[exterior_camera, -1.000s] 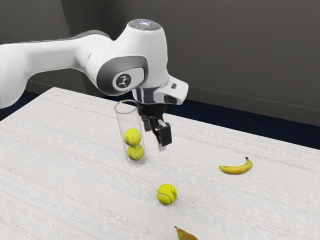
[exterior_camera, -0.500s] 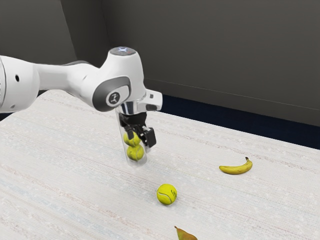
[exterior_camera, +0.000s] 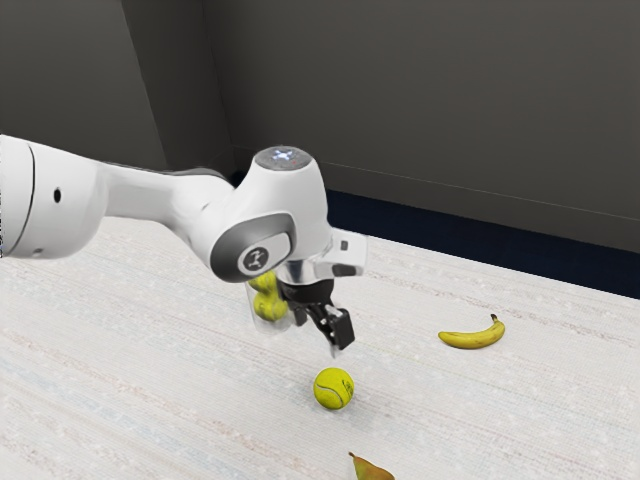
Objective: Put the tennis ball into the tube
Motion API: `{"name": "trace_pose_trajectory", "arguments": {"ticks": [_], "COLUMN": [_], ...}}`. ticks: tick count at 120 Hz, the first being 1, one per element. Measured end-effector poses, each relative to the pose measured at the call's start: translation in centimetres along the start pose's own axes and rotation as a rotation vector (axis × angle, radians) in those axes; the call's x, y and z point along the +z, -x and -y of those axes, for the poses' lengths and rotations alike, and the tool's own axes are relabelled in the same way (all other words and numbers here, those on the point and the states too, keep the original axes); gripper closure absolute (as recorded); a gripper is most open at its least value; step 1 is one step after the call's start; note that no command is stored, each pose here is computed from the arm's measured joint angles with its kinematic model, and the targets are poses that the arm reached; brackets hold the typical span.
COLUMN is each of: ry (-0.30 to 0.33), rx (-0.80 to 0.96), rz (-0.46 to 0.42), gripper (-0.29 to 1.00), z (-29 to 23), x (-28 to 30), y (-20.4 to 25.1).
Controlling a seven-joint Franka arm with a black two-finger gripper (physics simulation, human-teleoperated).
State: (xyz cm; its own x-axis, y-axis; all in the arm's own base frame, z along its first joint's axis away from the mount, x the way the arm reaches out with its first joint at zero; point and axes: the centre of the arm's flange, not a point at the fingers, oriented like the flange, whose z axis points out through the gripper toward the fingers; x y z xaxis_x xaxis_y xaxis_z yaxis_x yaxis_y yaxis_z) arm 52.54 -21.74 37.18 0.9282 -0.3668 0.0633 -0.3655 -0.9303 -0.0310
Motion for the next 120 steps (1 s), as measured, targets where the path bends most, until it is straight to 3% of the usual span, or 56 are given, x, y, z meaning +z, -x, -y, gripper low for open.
{"name": "trace_pose_trajectory", "arguments": {"ticks": [67, 120], "ry": [0.055, 0.068], "rx": [-0.091, -0.122], "rz": [-0.031, -0.002], "gripper": [0.0, 0.0], "z": [-1.2, -0.4], "x": [5.1, 8.7], "y": [0.7, 0.7]}}
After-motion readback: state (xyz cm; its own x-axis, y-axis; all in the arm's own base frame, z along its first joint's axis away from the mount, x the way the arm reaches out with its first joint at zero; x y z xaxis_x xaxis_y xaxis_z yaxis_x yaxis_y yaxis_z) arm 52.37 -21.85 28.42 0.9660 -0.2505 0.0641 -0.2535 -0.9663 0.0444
